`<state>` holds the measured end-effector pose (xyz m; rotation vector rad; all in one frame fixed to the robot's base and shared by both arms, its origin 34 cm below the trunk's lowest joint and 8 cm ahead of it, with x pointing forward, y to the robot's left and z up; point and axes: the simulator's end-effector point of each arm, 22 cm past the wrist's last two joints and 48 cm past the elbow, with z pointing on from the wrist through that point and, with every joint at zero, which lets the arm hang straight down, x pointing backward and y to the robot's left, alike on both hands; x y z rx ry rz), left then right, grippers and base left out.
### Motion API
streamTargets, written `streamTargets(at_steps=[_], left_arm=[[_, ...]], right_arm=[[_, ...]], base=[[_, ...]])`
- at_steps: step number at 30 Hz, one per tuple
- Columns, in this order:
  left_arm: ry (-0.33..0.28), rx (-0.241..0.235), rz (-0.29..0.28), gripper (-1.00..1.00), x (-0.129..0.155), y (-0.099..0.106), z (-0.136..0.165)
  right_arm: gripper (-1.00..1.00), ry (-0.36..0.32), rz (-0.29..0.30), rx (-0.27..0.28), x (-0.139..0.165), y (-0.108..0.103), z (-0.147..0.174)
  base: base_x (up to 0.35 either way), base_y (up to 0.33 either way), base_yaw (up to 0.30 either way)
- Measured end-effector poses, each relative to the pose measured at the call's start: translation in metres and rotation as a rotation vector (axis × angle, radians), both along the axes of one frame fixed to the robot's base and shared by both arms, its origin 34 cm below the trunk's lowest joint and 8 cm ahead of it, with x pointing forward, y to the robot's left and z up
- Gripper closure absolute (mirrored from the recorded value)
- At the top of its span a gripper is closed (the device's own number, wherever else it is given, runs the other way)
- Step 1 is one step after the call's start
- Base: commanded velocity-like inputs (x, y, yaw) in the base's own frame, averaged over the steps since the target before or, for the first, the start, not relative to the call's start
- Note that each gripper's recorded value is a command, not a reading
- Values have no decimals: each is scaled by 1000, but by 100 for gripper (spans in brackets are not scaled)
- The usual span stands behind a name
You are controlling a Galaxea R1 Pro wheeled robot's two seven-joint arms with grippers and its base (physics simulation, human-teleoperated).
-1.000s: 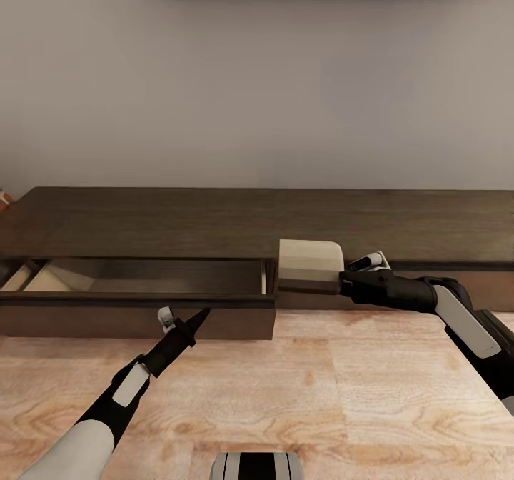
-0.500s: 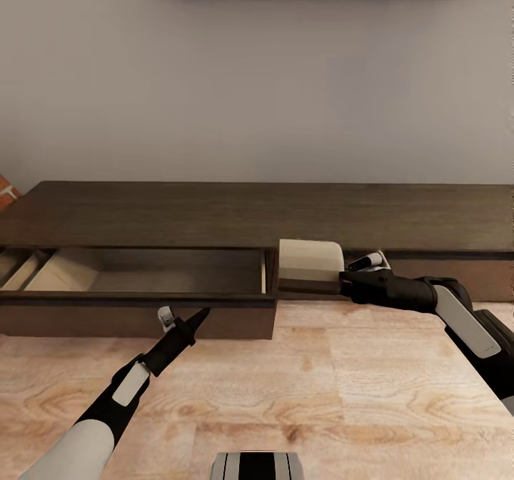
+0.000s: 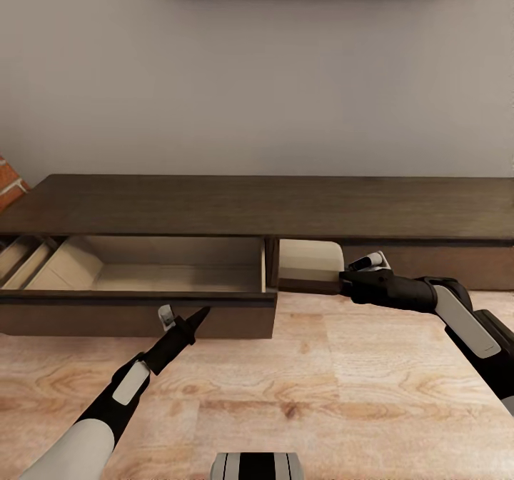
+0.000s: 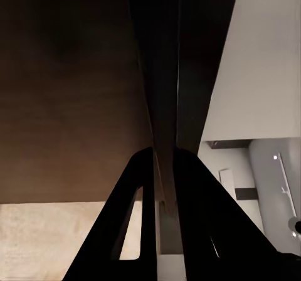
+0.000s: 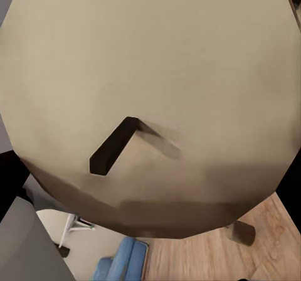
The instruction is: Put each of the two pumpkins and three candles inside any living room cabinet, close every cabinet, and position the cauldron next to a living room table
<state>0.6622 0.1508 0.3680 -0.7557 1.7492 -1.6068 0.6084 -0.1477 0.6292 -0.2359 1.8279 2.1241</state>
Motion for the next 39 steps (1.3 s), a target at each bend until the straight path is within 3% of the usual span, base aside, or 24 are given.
streamTargets(at_steps=[39], left_arm=[[7,3,1,100,-1,0,0]], right_arm=[[100,-10,0,1,-1,0,5]], base=[[-54,0,0]])
